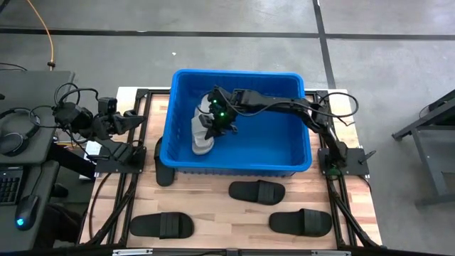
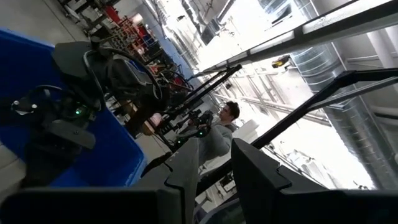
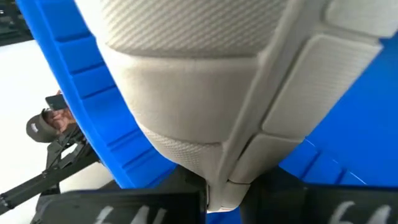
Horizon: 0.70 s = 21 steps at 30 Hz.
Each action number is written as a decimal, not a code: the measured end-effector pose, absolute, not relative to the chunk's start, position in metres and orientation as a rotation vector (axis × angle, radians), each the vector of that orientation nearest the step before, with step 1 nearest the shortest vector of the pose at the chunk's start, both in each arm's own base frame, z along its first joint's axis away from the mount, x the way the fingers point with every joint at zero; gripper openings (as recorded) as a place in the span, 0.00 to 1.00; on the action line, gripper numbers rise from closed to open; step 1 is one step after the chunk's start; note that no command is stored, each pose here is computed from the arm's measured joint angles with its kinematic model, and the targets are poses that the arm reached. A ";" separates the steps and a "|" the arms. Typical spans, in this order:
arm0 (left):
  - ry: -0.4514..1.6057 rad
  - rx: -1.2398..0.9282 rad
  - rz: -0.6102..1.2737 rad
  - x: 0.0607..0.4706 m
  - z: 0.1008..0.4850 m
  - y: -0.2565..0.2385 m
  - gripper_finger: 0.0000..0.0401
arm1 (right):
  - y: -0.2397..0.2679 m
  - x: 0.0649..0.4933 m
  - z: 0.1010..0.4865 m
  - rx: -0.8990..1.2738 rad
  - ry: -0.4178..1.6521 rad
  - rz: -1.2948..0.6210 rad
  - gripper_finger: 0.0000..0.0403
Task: Pick and place slides into bin
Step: Stack the gray slide on top of the gray slide in the blue bin
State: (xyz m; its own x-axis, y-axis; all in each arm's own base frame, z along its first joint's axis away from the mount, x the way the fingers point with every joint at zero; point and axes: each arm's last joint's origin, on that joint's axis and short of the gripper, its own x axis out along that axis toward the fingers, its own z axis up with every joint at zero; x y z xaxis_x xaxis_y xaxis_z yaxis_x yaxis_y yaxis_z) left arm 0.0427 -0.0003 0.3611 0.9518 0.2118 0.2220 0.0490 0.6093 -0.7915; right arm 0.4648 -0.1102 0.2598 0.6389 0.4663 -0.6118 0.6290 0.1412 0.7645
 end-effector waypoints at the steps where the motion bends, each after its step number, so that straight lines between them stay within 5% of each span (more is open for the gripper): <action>1: -0.308 -0.915 0.094 0.043 0.361 0.000 0.22 | -0.110 0.466 0.259 1.495 0.957 -0.146 0.05; 21: -0.274 -0.905 0.034 0.043 0.360 -0.002 0.22 | -0.116 0.478 0.232 1.542 0.975 -0.130 0.05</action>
State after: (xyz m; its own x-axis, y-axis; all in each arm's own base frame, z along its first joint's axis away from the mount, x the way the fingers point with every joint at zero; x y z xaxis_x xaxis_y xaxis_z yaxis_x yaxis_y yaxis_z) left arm 0.0432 -0.0023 0.3601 0.9647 0.1443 0.2204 0.0856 0.6196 -0.7802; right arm 0.4783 -0.1158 0.2325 0.6367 0.4958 -0.5906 0.6330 0.1013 0.7675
